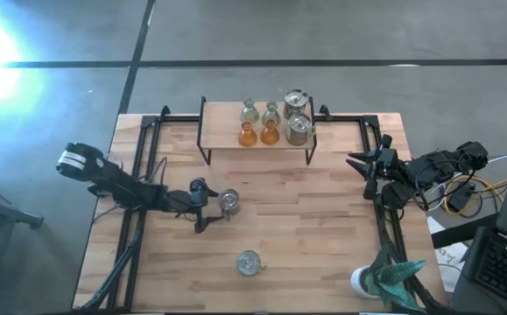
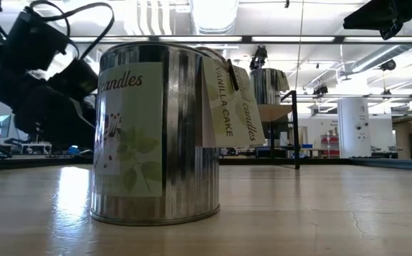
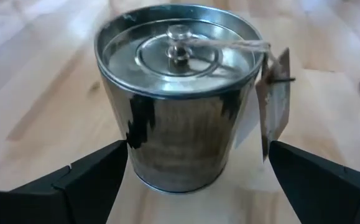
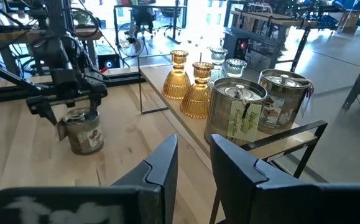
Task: Pick & Place candle stick holders
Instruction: Put the brown scented candle on the shelf
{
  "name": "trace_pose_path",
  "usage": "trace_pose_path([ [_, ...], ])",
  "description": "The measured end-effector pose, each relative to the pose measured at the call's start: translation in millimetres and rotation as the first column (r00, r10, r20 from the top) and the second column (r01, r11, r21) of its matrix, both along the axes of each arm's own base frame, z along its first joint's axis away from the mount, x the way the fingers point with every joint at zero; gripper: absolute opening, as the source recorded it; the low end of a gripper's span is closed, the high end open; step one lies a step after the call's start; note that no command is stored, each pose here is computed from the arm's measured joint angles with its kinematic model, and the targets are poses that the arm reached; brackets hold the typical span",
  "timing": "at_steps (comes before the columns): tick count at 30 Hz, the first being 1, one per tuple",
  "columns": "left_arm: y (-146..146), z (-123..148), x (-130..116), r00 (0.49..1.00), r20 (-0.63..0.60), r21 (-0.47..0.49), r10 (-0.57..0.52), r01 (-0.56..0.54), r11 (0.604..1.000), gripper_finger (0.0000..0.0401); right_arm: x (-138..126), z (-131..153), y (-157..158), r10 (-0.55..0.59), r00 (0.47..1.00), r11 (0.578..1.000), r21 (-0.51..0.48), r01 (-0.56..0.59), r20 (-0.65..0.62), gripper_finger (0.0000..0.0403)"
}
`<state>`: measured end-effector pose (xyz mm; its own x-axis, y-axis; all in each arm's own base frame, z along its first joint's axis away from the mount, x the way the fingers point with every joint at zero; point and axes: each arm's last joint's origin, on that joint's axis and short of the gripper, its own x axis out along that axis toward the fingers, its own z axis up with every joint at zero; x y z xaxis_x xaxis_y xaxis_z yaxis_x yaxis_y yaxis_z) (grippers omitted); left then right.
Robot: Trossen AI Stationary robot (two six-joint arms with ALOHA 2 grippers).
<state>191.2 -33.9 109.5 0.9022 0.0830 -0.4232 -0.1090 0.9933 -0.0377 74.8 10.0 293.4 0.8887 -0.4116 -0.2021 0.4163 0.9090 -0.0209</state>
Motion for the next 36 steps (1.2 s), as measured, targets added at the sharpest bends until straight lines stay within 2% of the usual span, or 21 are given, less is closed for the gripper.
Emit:
trace_pose_path([
  [7, 0.0, -1.0, 16.1, 0.998, 0.054, 0.002, -0.029, 0.029, 1.0, 0.0394, 0.0, 0.0, 0.0, 0.0, 1.0, 1.0, 0.0, 0.0, 0.0, 0.0082],
  [19, 3.5, -1.3, 43.3, 0.997, 0.052, 0.0, -0.057, 0.058, 0.998, 0.0394, 0.0, 0.0, 0.0, 0.001, 1.0, 1.0, 0.0, -0.001, 0.0, 0.0063],
  [28, 12.0, 0.9, 61.7, 0.994, 0.072, -0.019, -0.085, 0.086, 0.996, 0.0394, 0.0, 0.0, 0.0, 0.0, 1.0, 1.0, -0.001, 0.0, -0.001, 0.0076],
  [36, 21.2, -7.6, 73.5, 0.996, 0.045, -0.046, -0.082, 0.085, 0.995, 0.0394, 0.0, 0.0, 0.0, 0.0, 1.0, 1.0, 0.0, 0.0, 0.0, 0.0088],
])
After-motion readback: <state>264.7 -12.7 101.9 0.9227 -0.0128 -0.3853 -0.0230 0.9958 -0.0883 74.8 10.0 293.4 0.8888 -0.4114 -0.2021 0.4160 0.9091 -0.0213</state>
